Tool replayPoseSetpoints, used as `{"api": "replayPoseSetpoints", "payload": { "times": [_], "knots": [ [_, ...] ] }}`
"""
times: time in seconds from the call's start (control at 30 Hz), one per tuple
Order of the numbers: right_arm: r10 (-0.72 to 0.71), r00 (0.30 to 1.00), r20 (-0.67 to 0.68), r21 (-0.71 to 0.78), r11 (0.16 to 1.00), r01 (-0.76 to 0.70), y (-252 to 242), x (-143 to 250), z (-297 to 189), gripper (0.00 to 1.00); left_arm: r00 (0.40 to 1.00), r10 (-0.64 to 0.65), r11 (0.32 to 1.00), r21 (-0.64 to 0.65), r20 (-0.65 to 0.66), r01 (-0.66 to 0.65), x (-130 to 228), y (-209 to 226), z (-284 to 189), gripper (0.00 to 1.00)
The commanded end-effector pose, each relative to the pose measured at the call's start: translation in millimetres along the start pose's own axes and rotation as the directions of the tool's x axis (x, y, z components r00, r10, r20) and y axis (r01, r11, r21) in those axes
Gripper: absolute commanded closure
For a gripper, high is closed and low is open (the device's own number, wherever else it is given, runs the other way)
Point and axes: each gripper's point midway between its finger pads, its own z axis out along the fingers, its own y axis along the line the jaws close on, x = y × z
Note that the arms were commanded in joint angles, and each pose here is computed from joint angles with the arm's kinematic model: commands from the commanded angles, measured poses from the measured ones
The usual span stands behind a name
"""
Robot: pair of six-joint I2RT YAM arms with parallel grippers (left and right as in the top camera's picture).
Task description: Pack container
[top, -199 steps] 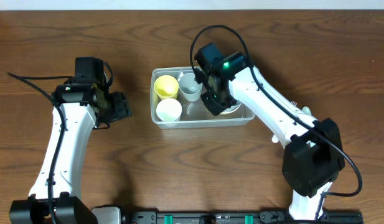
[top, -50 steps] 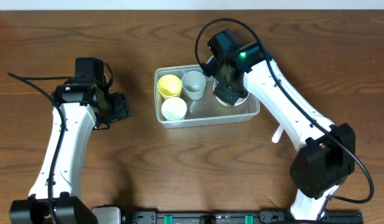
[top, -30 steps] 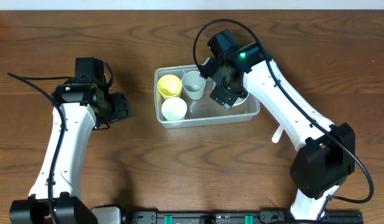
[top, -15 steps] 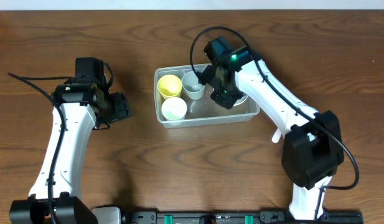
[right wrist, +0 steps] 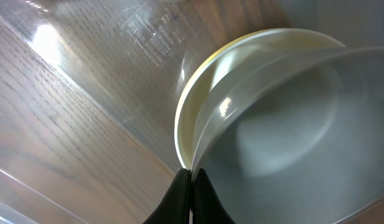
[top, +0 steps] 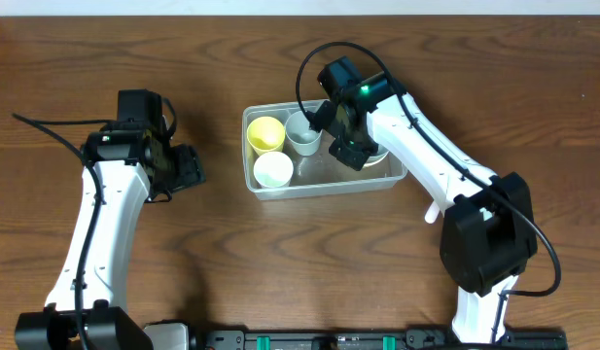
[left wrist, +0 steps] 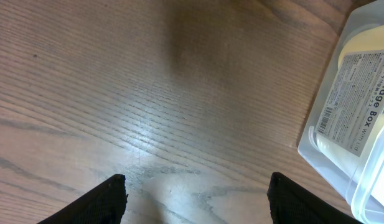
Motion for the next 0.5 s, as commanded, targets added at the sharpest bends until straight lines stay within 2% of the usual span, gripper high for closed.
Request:
{"api": "replayPoseSetpoints", "payload": {
  "times": [0.0,0.33,0.43,0.47],
  "knots": [
    [0.007,1.000,0.009,0.038,0.999,-0.007,-6.5,0.6,-9.5,0.99,1.000,0.008,1.000,-0.001,0.019,-0.008,-6.7,0.6,-4.7,0.27],
    [-0.001,1.000,0.031,0.070,0.998,-0.001,-6.3,4.7,-32.9,0.98,1.000,0.008,1.000,-0.001,0.019,-0.008,-6.8,0.6,-4.7,0.27],
    [-0.002,1.000,0.024,0.065,0.998,0.001,-5.1,5.7,-31.9,0.95,1.000,0.008,1.000,-0.001,0.018,-0.008,-6.6,0.6,-4.7,0.27],
    [-0.003,1.000,0.023,0.065,0.998,0.002,-4.8,6.1,-31.9,0.87,1.000,0.008,1.000,-0.001,0.018,-0.008,-6.6,0.6,-4.7,0.27]
  ]
}}
